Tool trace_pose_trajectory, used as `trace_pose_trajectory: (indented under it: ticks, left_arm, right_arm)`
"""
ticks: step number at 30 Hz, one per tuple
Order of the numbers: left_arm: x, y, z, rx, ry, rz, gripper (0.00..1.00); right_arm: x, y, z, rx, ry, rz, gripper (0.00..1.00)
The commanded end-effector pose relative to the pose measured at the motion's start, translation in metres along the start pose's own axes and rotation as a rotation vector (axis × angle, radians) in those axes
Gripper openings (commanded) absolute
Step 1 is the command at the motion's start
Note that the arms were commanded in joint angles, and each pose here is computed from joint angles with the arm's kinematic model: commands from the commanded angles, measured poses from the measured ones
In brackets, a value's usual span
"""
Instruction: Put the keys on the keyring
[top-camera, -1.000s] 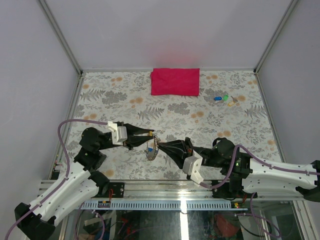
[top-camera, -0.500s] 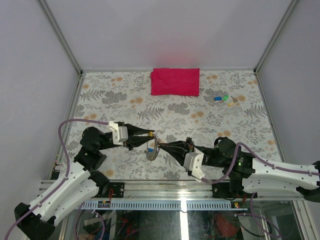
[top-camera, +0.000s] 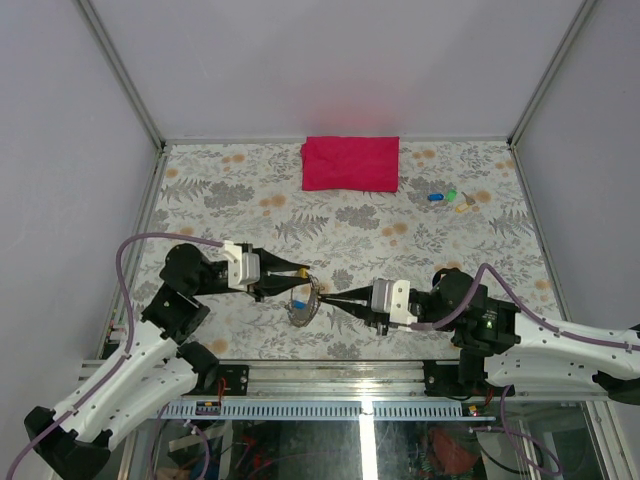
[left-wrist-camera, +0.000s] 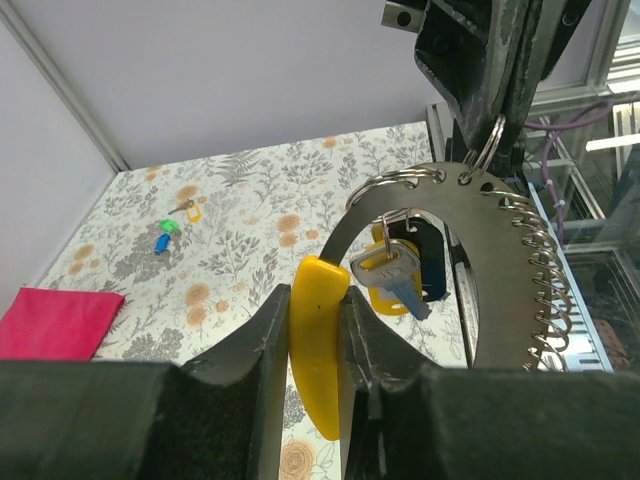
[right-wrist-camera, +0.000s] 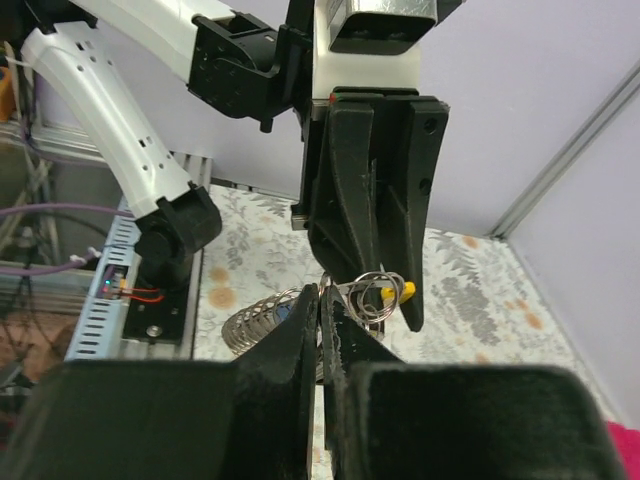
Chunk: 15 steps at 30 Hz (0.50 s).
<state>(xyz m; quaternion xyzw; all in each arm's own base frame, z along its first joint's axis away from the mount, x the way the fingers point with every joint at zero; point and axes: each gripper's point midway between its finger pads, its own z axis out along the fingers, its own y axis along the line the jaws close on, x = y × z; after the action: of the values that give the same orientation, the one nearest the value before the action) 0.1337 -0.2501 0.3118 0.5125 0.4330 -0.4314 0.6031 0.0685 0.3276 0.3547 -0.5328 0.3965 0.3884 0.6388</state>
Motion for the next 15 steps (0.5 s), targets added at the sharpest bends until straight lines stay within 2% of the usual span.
trace_pose_trajectory:
  ticks: [1, 8, 15]
  left_arm:
    - [-0.011, 0.002, -0.001, 0.012, 0.018, 0.047, 0.0]
    - [-0.009, -0.001, 0.001, 0.049, 0.028, 0.024, 0.0]
    - [-0.007, 0.0, 0.002, 0.046, 0.041, 0.009, 0.03]
  right_arm:
    - [-0.056, -0.001, -0.002, -0.02, -0.153, 0.143, 0.0]
    - [-0.064, -0.006, 0.003, 0.013, -0.202, 0.243, 0.0]
    - [-0.068, -0.012, 0.003, 0.039, -0.202, 0.27, 0.0]
